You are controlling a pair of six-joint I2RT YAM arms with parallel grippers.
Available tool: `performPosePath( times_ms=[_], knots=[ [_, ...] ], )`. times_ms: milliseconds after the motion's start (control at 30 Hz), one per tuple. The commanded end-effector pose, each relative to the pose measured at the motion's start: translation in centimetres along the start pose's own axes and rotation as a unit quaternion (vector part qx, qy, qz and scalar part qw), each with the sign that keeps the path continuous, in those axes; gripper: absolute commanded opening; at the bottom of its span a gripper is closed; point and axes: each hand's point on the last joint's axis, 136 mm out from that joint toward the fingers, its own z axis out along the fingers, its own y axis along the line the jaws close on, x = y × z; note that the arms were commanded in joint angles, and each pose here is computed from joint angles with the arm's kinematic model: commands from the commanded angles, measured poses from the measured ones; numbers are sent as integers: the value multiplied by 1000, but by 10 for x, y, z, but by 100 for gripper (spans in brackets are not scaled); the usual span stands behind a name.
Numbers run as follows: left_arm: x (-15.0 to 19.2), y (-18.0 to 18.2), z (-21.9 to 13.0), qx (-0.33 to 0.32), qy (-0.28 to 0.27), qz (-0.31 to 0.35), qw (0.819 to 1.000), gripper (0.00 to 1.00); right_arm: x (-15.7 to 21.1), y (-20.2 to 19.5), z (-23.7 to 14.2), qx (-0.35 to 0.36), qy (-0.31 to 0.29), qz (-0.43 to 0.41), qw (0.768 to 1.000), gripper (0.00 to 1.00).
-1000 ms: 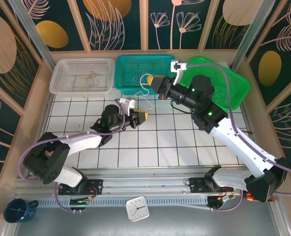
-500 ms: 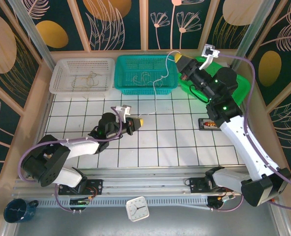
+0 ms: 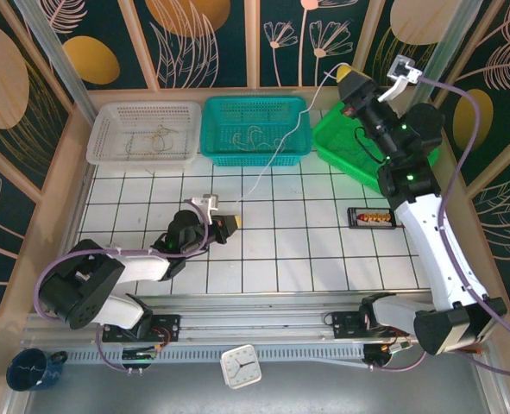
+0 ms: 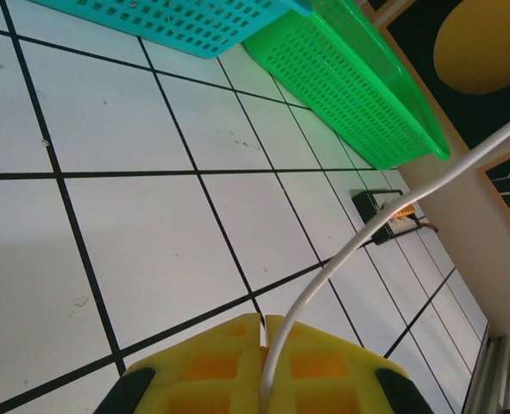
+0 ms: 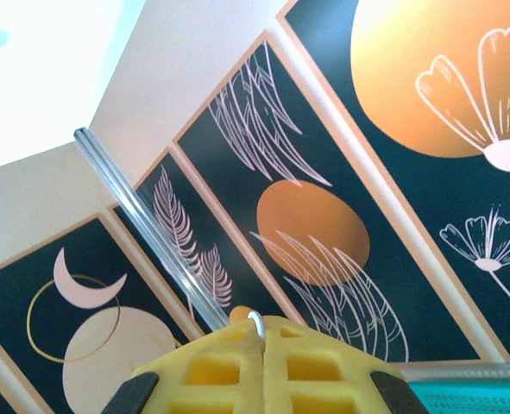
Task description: Untangle the cables
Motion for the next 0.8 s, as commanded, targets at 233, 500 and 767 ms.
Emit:
performPosePath(
  times_ms=[233,500,767],
  knots=[
    [-40,-24,-7,20,-68,12,997,10,2,25,18,-77,13,17,997,0],
    [-58,-30,-21,9,-98,21,995,65,-1,35,52,-107,28,21,994,0],
    [-67,-20,-42,-31,-135,7,990,99,-7,31,99,-129,32,18,991,0]
  ],
)
